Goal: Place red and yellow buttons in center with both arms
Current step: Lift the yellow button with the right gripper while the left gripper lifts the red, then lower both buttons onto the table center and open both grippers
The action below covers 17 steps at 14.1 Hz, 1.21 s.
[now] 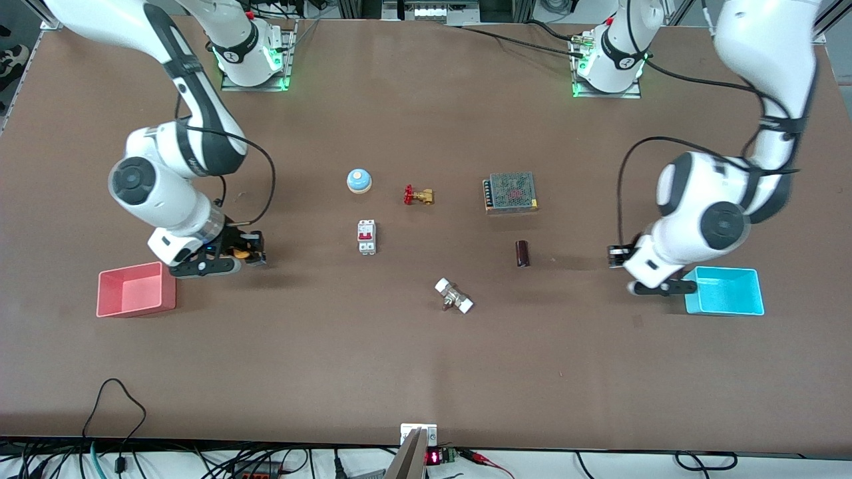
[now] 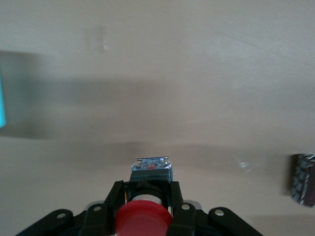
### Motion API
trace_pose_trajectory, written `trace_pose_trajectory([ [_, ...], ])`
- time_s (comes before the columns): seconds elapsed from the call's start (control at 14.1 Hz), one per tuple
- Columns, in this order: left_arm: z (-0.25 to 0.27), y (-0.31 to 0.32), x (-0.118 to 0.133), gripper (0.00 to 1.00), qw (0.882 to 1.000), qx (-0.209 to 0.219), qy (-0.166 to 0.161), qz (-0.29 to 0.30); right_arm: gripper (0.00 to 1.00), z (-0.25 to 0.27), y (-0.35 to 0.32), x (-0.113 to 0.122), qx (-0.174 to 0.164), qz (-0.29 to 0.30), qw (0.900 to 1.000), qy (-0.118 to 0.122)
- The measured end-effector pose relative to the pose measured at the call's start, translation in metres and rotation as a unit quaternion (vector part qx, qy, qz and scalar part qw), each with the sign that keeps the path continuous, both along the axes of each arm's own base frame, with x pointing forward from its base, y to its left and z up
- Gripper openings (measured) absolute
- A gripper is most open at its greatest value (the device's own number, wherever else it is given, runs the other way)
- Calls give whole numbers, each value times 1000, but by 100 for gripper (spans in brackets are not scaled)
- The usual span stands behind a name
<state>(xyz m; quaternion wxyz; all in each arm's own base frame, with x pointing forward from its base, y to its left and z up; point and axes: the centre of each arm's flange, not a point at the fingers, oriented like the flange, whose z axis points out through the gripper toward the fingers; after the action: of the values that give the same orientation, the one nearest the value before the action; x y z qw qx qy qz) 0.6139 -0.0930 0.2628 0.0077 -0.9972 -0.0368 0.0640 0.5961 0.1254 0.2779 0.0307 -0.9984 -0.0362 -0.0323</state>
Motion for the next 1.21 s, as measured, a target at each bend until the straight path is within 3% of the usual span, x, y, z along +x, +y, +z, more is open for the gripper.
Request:
trace_pose_trajectory([
  [0.21, -22, -28, -18, 42, 1000, 0, -4, 0, 36, -31, 7, -17, 3, -6, 1000, 6],
  [0.57, -56, -54, -48, 42, 999, -13, -37, -17, 36, -42, 11, -20, 0, -1, 1000, 15],
  [1.21, -55, -61, -50, 42, 998, -16, -49, -20, 36, -48, 10, -23, -18, 19, 999, 22],
])
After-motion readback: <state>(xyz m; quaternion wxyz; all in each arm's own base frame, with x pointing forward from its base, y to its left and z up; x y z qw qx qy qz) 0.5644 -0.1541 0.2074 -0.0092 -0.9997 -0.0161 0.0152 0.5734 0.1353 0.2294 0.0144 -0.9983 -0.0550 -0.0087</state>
